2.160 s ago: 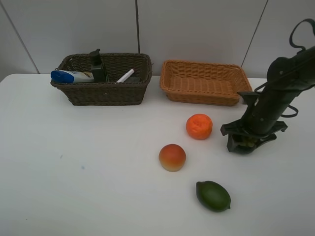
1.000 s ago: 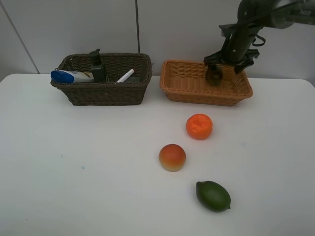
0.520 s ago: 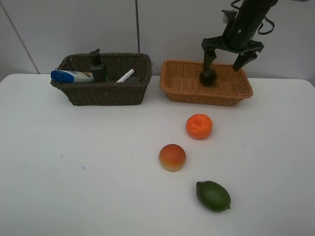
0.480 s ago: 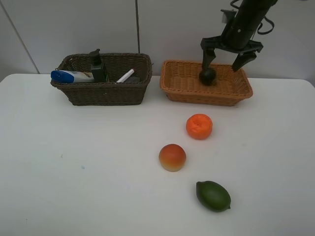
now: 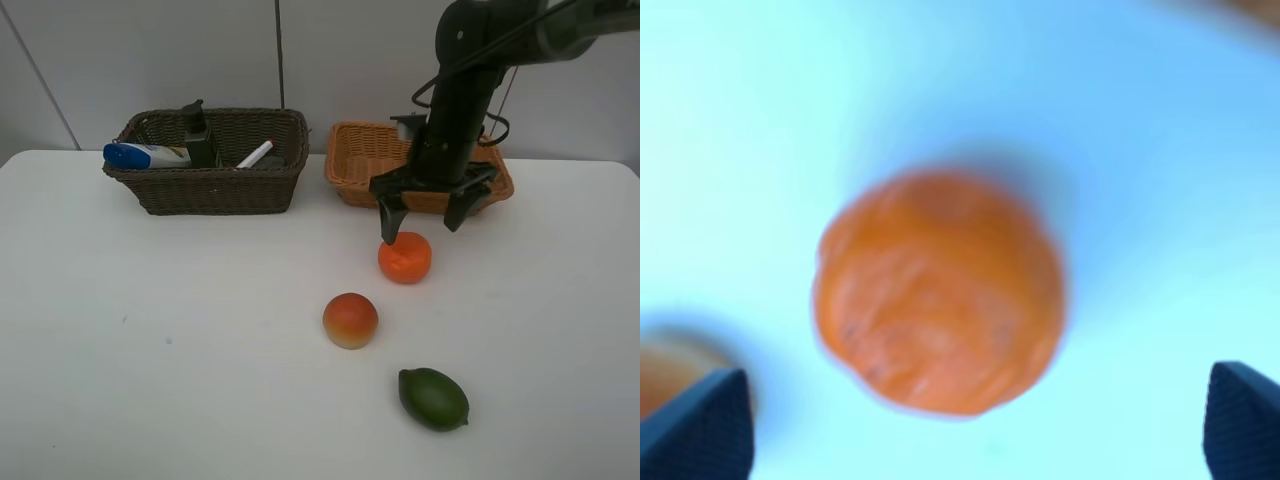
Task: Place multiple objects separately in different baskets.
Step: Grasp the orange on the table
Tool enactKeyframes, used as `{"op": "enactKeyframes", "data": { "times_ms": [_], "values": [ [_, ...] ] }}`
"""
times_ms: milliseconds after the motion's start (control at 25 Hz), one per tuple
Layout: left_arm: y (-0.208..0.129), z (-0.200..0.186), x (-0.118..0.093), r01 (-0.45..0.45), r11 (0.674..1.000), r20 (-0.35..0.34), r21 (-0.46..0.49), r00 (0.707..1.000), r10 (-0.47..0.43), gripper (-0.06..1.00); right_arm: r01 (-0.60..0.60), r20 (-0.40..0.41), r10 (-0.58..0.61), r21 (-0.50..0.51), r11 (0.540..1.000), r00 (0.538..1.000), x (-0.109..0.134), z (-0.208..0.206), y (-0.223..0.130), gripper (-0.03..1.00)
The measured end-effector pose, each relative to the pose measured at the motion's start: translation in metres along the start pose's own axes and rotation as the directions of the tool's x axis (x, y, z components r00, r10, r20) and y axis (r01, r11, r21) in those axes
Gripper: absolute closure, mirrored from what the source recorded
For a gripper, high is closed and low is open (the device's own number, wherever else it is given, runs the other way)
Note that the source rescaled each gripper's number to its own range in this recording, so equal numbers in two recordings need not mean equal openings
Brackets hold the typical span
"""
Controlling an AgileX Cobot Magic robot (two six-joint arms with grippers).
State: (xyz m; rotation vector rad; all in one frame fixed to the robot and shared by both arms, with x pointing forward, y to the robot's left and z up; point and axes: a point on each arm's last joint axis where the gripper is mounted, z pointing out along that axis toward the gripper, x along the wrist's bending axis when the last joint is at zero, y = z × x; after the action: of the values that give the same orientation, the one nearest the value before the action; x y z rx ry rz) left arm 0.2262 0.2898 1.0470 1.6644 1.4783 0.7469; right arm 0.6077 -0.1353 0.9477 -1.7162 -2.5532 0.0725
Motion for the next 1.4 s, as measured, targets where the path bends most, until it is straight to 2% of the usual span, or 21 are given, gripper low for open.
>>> {"op": "enactKeyframes", "data": {
  "times_ms": [200, 760, 1120, 1200, 1240, 1280, 1320, 1400],
  "values": [
    [0.0, 0.0, 0.0, 0.0, 1.0, 0.0, 0.0, 1.0, 0.0, -0.06, 0.024, 0.005, -0.024, 0.009, 1.0, 1.0, 0.008, 0.015, -0.006, -0.03],
    [0.0, 0.0, 0.0, 0.0, 1.0, 0.001, 0.0, 1.0, 0.0, -0.06, 0.043, 0.019, -0.04, -0.167, 0.985, 0.999, 0.007, 0.039, 0.001, -0.03],
    [0.0, 0.0, -0.001, 0.003, 1.0, 0.007, 0.0, 1.0, -0.003, -0.06, 0.05, 0.031, -0.047, -0.1, 0.994, 0.998, 0.006, 0.072, 0.004, -0.02],
    [0.0, 0.0, -0.001, 0.003, 1.0, 0.007, 0.0, 1.0, -0.003, -0.06, 0.054, 0.036, -0.051, -0.1, 0.993, 0.998, 0.005, 0.072, 0.004, 0.09],
    [0.0, 0.0, -0.001, 0.003, 1.0, 0.008, 0.0, 1.0, -0.003, -0.06, 0.059, 0.042, -0.055, -0.1, 0.993, 0.998, 0.005, 0.072, 0.004, 0.24],
    [0.0, 0.0, -0.001, 0.003, 1.0, 0.008, 0.0, 1.0, -0.003, -0.06, 0.062, 0.045, -0.058, -0.097, 0.993, 0.997, 0.005, 0.072, 0.004, 0.46],
    [0.0, 0.0, -0.001, 0.003, 1.0, 0.008, 0.0, 1.0, -0.003, -0.06, 0.063, 0.047, -0.059, -0.096, 0.993, 0.997, 0.004, 0.072, 0.004, 0.58],
    [0.0, 0.0, -0.001, 0.004, 1.0, 0.009, -0.001, 1.0, -0.004, -0.06, 0.065, 0.049, -0.06, -0.09, 0.994, 0.997, 0.004, 0.072, 0.003, 0.57]
  ]
}}
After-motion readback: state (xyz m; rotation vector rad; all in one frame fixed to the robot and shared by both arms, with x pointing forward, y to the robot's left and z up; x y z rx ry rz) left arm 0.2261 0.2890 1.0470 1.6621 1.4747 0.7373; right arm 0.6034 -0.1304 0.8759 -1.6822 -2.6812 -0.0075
